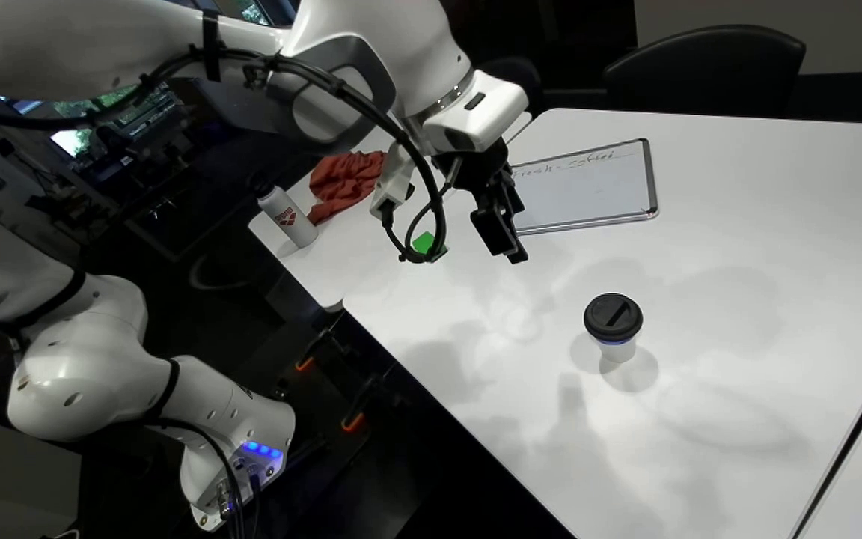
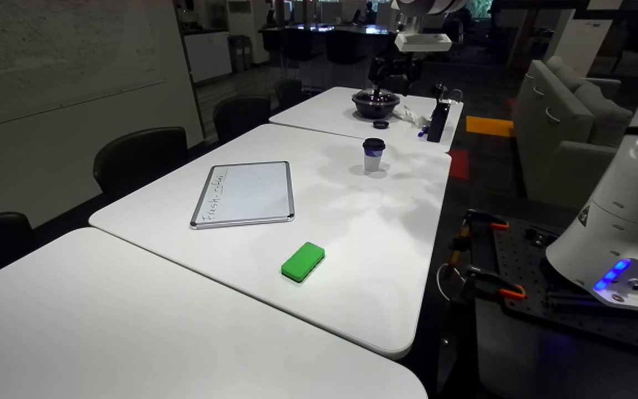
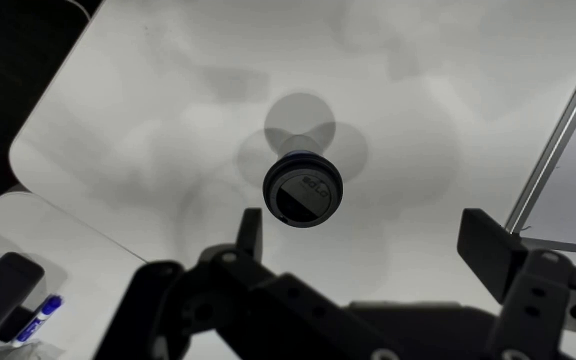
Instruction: Remove the black lid from the white and blue coffee cup
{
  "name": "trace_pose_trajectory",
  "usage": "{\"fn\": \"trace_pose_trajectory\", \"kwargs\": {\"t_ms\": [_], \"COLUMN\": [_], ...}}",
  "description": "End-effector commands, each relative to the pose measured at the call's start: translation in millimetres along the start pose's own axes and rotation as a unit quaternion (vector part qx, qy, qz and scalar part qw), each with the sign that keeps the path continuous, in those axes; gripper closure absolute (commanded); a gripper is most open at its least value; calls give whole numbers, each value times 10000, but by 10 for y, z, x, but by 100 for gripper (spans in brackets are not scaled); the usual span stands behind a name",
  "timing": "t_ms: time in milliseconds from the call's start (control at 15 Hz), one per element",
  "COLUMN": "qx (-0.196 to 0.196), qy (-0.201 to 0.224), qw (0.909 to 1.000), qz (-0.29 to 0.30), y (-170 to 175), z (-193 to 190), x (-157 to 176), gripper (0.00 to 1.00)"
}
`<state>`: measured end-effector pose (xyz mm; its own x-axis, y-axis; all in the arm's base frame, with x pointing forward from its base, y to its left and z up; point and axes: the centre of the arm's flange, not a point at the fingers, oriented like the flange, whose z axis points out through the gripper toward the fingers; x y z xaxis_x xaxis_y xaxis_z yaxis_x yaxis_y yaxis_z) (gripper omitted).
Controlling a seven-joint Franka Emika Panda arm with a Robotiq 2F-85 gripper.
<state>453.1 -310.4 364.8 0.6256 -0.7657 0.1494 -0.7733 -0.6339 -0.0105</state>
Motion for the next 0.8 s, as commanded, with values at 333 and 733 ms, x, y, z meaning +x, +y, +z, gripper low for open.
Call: {"fn": "trace_pose_trajectory", "kwargs": {"t_ms": [333,733], "qx": [21,165], "qy": [282,198], "qw": [9970,9945], "qz": [-724,-1012], "y": [130,334], "z": [370,840], "x": [305,560], "gripper": [0,0]}}
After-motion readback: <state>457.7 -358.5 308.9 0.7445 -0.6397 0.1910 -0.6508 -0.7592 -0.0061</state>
